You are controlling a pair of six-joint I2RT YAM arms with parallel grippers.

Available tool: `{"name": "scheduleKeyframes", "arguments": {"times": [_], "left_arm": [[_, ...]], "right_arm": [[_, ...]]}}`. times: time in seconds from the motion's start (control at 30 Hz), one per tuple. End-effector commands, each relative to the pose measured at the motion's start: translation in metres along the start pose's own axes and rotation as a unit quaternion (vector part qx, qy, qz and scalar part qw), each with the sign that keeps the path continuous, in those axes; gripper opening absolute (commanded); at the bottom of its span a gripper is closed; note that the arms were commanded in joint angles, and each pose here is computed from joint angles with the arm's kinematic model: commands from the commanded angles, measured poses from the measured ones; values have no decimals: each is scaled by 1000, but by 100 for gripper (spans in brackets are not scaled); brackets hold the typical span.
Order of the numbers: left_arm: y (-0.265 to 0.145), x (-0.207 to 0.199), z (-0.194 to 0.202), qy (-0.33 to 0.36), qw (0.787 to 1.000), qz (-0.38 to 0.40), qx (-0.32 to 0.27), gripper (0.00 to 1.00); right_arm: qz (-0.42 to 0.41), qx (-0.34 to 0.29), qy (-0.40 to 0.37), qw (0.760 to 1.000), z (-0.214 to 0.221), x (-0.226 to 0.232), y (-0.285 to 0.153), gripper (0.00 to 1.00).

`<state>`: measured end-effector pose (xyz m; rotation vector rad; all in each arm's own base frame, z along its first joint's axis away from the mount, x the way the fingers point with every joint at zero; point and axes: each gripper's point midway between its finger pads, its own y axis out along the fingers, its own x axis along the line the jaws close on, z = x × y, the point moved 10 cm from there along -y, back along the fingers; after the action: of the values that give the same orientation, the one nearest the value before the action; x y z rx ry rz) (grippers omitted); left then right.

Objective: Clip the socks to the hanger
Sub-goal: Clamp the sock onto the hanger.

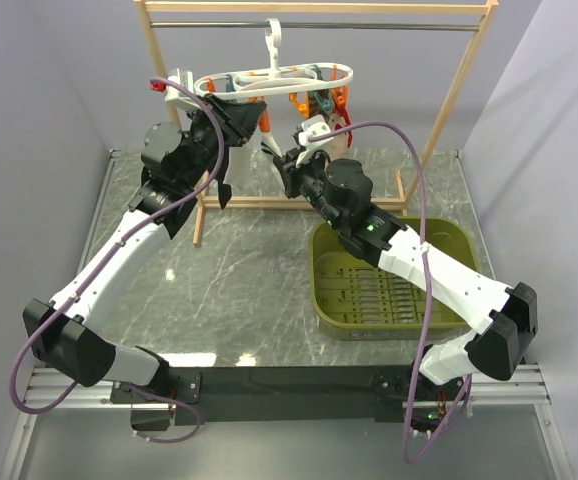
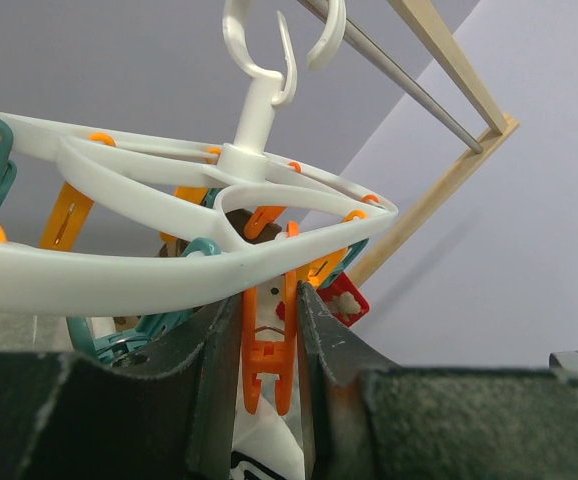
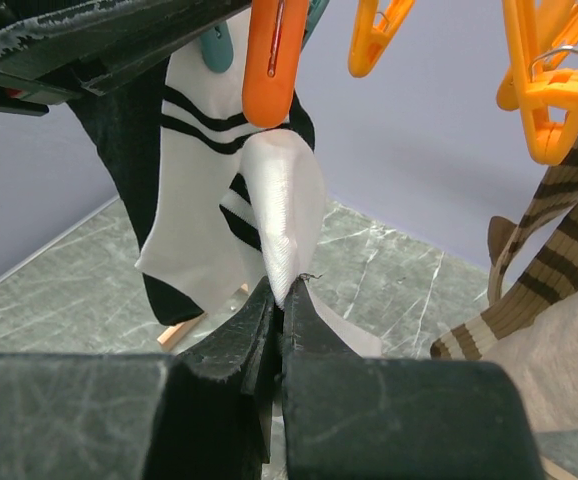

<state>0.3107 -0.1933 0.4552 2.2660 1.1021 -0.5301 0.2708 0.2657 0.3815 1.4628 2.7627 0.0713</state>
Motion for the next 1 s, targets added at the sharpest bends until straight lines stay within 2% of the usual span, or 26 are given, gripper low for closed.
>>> {"name": "scheduleKeyframes", "arguments": {"times": [0.0,0.97], "left_arm": [[-2,-19,-19,10,999,34,-28,16],[-6,-22,-18,0,999,46,-26,16]], "right_arm": [[3,-52,11,999,-26,0,-5,0],[3,-62,15,998,-37,5,17,0]]}}
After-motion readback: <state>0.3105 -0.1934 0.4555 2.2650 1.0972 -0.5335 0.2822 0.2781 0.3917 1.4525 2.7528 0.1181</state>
